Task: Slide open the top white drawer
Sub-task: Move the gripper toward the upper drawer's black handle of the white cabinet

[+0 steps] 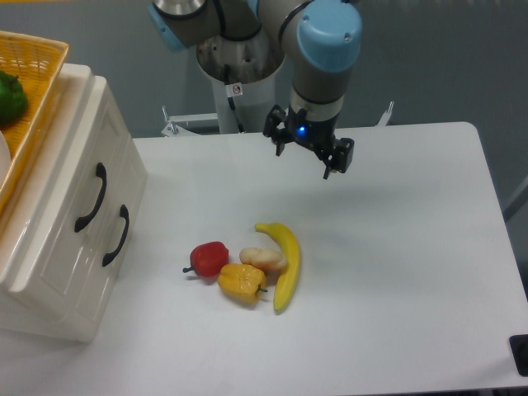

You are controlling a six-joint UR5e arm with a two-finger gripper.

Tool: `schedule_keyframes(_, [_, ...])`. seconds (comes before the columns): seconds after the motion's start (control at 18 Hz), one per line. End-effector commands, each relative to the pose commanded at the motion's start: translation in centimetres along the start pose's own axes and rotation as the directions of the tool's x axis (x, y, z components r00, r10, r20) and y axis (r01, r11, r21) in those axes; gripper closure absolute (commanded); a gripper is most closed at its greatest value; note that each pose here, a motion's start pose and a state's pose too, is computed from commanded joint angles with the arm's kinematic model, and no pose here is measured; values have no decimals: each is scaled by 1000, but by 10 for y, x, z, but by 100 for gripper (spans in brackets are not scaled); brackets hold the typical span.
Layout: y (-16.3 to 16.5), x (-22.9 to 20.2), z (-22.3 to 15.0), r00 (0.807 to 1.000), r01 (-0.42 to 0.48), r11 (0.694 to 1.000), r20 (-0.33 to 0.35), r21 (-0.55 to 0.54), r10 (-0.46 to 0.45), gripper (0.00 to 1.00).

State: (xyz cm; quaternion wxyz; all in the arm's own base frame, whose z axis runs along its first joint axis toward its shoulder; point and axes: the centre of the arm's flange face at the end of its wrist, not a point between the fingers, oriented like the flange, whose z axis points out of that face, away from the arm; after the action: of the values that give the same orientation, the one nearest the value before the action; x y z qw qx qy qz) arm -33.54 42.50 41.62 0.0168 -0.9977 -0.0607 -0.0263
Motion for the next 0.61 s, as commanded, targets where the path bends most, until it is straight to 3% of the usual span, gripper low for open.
schedule_keyframes(0.33, [-26, 19, 7, 982, 157, 985, -121, 71, -148, 0])
schedule_keyframes(0.61, [-45, 35, 0, 965, 226, 970, -159, 91, -210, 0])
